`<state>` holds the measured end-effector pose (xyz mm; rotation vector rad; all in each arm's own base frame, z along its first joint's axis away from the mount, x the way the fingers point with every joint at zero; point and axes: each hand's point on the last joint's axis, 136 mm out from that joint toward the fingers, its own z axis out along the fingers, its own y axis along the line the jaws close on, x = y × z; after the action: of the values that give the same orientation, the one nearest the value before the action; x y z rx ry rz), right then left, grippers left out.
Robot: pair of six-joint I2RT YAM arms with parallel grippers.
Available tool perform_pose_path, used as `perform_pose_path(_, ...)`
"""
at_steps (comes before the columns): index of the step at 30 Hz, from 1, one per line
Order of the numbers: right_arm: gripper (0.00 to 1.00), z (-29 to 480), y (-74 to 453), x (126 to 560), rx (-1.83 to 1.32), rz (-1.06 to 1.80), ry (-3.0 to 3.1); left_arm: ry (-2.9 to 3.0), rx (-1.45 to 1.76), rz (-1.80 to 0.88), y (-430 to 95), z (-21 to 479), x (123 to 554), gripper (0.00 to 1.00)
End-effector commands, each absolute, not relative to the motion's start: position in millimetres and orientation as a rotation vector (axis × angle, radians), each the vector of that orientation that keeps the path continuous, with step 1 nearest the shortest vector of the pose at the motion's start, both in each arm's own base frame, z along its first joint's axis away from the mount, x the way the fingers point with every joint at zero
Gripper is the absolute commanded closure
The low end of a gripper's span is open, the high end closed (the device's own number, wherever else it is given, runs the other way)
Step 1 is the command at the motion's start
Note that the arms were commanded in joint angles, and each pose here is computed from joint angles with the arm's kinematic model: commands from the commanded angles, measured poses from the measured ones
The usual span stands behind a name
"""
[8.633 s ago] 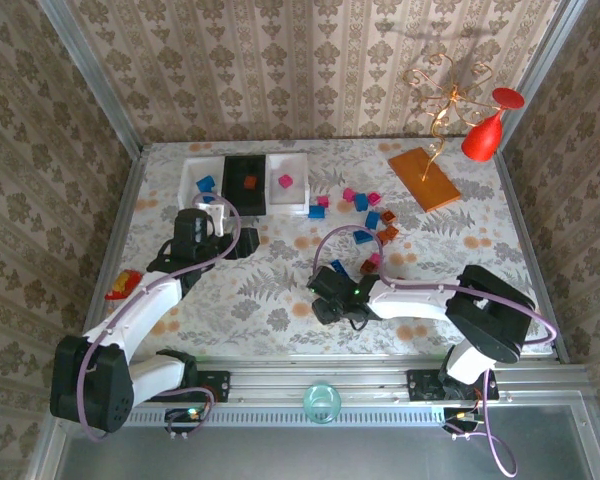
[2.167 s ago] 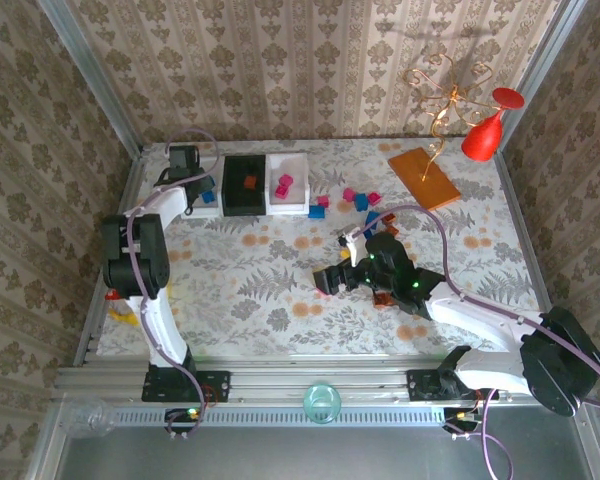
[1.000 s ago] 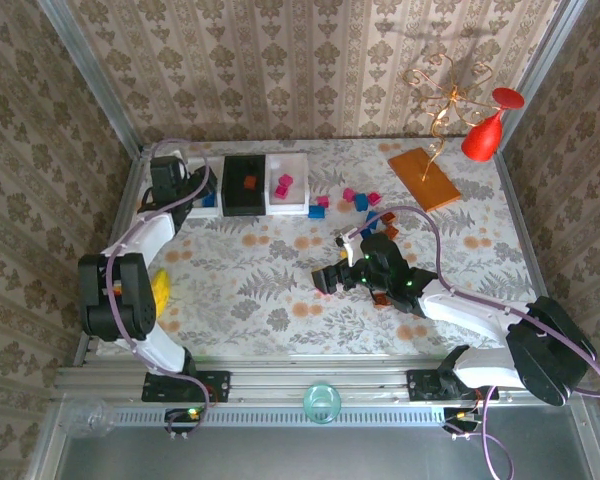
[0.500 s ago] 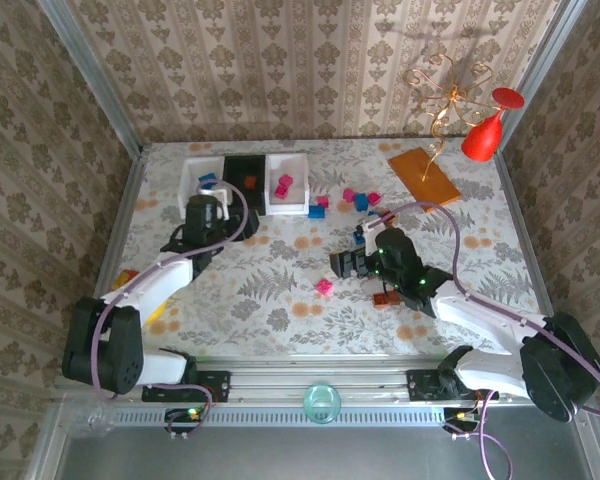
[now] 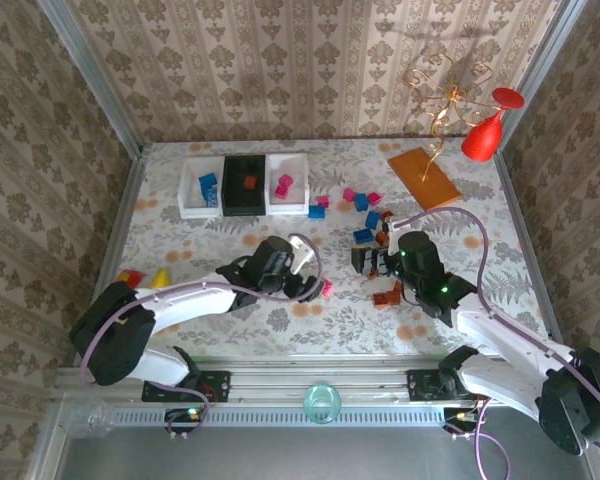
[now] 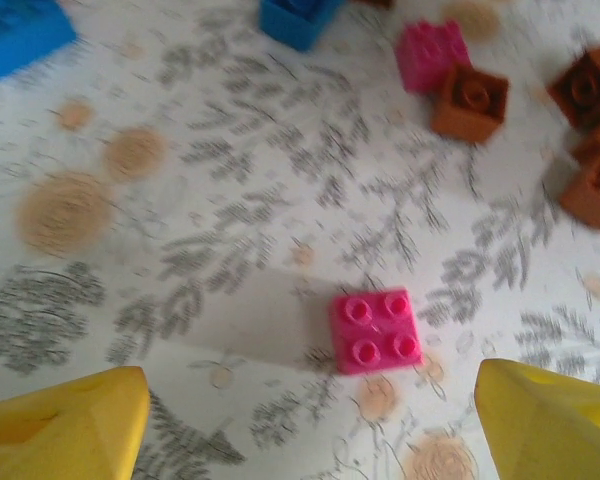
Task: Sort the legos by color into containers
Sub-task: Pick up the lego from the center of the table.
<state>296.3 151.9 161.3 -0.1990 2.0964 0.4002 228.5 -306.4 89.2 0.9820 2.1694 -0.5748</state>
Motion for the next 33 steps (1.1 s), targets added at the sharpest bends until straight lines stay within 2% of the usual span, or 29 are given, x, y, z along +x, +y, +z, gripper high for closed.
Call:
perform_pose_path(1, 0.00, 164.2, 163.8, 272.5, -0.220, 0.554, 2.155, 2.167, 1.107, -0.547, -305.4, 70.6, 215.4, 0.14)
perform_pose_path(8, 0.00, 129.6, 163.4, 233.8, -0.221, 0.626, 2.406, 2.185, 1.156, -0.574, -322.0, 52.7, 213.1, 0.13)
perform_pose_path(19, 0.00, 127.7, 155.4, 242.8, -0.173, 0.574, 2.365, 2.194, 1.169, -0.588, -353.5, 33.3, 220.7, 0.24)
perform_pose_path(21, 0.00, 125.4, 154.9, 243.3, -0.173, 0.567, 2.369, 2.195, 1.173, -0.582, -356.3, 30.6, 221.2, 0.28)
perform_pose_path(26, 0.00, 120.6, 149.5, 244.4, -0.155, 0.534, 2.369, 2.190, 1.160, -0.580, -358.8, 31.6, 223.9, 0.51)
perform_pose_path(29, 0.00, 119.2, 145.3, 246.2, -0.146, 0.503, 2.361, 2.156, 1.118, -0.602, -358.8, 40.3, 225.9, 0.62)
perform_pose_path(33, 0.00, 123.3, 148.9, 250.2, -0.164, 0.515, 2.337, 2.124, 1.000, -0.618, -351.4, 59.3, 238.6, 0.71)
